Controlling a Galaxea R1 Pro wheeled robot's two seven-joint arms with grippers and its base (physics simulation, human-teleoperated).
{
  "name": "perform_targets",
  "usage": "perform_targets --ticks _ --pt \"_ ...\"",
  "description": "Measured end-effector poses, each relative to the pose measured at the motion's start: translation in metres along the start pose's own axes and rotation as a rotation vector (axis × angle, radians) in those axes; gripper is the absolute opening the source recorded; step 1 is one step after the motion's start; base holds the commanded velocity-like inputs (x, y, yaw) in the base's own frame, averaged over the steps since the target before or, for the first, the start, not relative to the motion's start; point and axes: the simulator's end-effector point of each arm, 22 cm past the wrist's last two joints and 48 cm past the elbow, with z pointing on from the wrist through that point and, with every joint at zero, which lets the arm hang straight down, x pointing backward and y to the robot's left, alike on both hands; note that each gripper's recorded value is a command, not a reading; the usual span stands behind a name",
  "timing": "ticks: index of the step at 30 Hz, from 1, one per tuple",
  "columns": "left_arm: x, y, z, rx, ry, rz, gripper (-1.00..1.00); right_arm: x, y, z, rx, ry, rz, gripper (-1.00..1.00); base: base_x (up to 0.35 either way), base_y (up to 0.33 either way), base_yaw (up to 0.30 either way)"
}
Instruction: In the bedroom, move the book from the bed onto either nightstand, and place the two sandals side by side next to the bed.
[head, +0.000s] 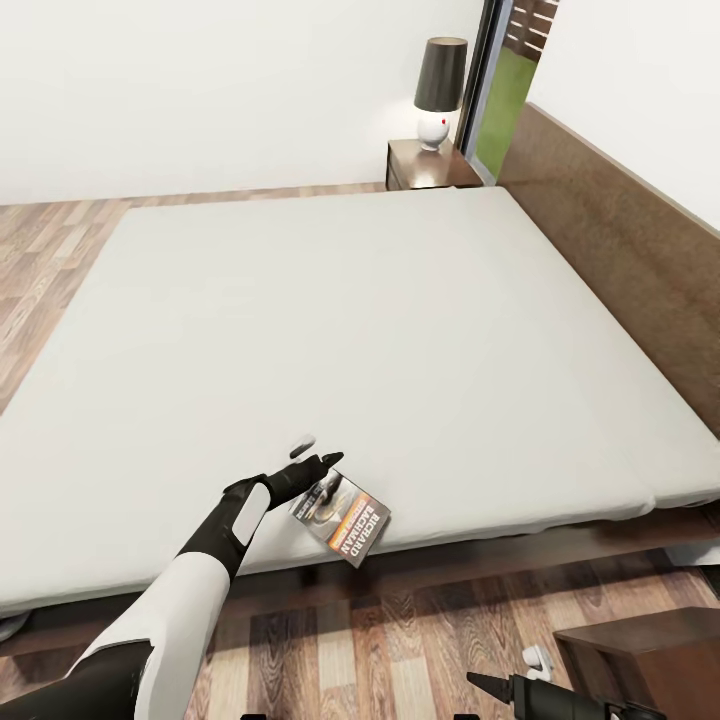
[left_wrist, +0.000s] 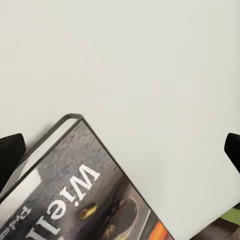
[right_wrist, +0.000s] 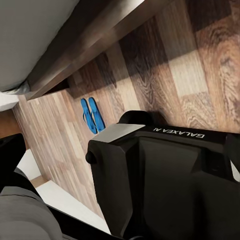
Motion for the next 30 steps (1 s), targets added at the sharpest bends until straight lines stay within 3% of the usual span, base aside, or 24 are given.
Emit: perform_targets --ticks 7,30 --pt "0.0 0.0 0.0 0.0 0.001 0.0 1.0 0.0 0.0 0.0 0.0 0.0 0.001 1.0 0.0 0.0 0.0" --pt "-0.009 -0.025 -0.025 0.0 0.001 -0.001 1.0 0.004 0.028 -0.023 0.0 0.001 0.001 1.0 0.0 0.0 0.0"
